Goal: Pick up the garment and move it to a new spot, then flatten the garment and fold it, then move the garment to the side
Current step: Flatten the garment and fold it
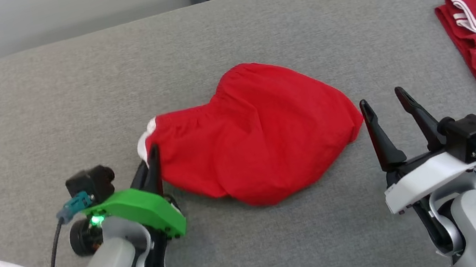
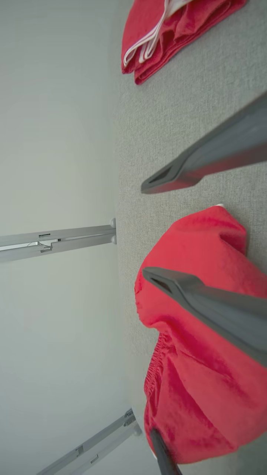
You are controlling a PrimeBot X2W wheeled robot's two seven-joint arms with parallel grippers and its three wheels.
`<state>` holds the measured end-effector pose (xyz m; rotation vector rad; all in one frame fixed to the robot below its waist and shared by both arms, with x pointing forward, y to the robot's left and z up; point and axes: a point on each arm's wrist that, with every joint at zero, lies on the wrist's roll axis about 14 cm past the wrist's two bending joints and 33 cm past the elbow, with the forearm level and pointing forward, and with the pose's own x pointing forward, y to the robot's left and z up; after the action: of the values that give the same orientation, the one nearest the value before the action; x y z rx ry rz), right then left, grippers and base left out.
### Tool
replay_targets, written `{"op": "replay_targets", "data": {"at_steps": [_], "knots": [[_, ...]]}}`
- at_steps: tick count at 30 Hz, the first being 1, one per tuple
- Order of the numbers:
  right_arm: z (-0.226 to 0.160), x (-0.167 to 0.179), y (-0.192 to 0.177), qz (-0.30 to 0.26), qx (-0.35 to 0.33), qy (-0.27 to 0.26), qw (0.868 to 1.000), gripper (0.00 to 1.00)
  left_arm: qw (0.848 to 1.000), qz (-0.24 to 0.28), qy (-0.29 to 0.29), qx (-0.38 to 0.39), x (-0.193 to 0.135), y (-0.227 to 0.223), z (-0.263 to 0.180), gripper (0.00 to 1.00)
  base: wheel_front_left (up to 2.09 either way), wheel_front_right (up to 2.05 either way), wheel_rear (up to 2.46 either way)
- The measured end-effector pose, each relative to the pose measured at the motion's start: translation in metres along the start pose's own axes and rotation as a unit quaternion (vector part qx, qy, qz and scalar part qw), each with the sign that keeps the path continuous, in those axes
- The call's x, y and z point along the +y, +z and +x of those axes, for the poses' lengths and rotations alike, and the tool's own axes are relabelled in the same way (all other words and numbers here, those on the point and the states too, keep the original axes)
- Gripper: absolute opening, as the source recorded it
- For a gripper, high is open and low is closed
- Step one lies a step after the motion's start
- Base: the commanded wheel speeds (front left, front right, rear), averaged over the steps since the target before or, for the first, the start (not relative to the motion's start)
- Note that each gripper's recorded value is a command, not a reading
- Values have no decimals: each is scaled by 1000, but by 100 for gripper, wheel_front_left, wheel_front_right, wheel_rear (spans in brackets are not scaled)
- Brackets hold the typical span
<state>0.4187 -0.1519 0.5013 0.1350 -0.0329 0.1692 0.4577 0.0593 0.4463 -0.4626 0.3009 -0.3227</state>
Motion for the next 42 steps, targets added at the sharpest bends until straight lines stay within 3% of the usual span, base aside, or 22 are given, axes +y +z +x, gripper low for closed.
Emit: {"op": "replay_targets", "data": {"at_steps": [1,2,3,6,13,18,23,31,42], "knots": [[1,3,-1,0,1,4,1000,100,1000,5,14,17,10,-9,-8,0,0,0,0],[2,5,-1,1,2,7,1000,100,999,6,23,33,16,-16,-14,34,0,0,0],[4,8,-1,1,1,12,1000,100,998,12,33,53,23,-24,-20,100,0,0,0],[8,15,1,3,-1,21,1000,100,996,26,52,72,33,-27,-32,100,0,0,0],[5,23,6,4,-5,31,1000,100,995,64,56,50,30,13,-26,100,0,0,0],[-4,11,5,-1,-2,12,1000,100,995,89,20,48,1,44,5,100,0,0,0],[-13,-6,4,-9,2,-12,1000,100,992,75,-28,96,-45,38,36,100,0,0,0],[-28,-34,4,-13,2,-58,998,100,973,62,-51,215,-77,3,77,100,0,0,0],[-52,-73,-8,-16,19,-128,991,100,937,106,-23,331,-61,-35,117,100,0,0,0]]}}
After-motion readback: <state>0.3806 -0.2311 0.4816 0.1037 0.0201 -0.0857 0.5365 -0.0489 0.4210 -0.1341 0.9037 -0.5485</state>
